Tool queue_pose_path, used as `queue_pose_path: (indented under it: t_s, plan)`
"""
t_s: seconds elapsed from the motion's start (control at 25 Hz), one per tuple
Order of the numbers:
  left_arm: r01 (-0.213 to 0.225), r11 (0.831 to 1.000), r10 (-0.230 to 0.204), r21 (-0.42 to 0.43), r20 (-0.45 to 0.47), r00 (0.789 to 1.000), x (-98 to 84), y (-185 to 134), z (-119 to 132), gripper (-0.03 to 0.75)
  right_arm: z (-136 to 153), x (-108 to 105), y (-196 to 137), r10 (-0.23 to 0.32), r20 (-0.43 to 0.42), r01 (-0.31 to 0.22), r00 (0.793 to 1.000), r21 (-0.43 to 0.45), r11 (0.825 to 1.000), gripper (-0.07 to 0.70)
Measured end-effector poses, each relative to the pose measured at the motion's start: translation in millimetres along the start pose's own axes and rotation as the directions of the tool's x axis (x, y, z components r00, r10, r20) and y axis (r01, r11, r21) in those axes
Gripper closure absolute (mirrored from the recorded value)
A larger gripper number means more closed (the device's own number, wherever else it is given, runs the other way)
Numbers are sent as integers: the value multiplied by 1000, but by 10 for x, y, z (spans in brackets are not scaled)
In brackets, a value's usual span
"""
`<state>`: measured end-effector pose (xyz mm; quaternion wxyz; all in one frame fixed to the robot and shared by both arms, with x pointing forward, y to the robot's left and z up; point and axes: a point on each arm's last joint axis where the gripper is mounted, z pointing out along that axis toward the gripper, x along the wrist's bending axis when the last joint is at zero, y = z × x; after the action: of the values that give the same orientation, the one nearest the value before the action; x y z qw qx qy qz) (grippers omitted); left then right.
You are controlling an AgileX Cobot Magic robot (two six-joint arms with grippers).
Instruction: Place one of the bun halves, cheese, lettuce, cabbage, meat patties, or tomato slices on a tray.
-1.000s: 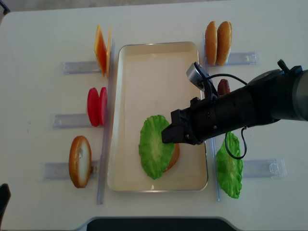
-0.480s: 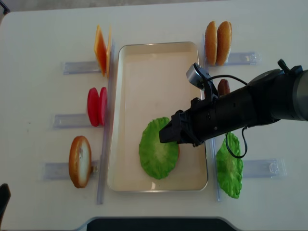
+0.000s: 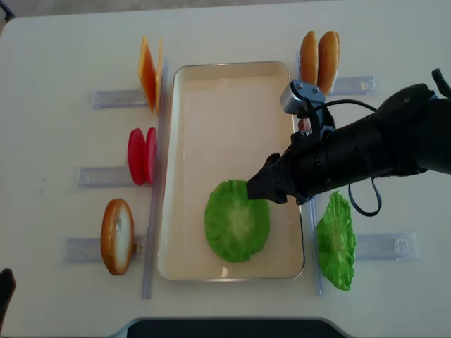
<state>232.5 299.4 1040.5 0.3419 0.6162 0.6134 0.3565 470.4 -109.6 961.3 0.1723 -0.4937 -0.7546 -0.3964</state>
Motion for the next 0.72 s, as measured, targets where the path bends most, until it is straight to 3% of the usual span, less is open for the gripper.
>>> queue_pose_path:
  t_s: [0.32, 0.52, 0.64, 0.72]
  plan:
    - [0, 1000, 0, 0, 0, 1000, 0, 0, 0, 433, -462, 277, 0, -114, 95, 120, 989, -50, 992, 258]
    - [0, 1000, 0, 0, 0, 1000, 0, 0, 0, 433, -801, 410, -132, -125, 202, 131, 971, -13, 991, 258]
    - [0, 1000, 0, 0, 0, 1000, 0, 0, 0, 433, -1009, 418, -273, -133, 315, 121, 940, 60, 991, 260]
    - [0, 1000, 0, 0, 0, 1000, 0, 0, 0, 433, -1156, 410, -386, -118, 398, 80, 910, 110, 991, 259]
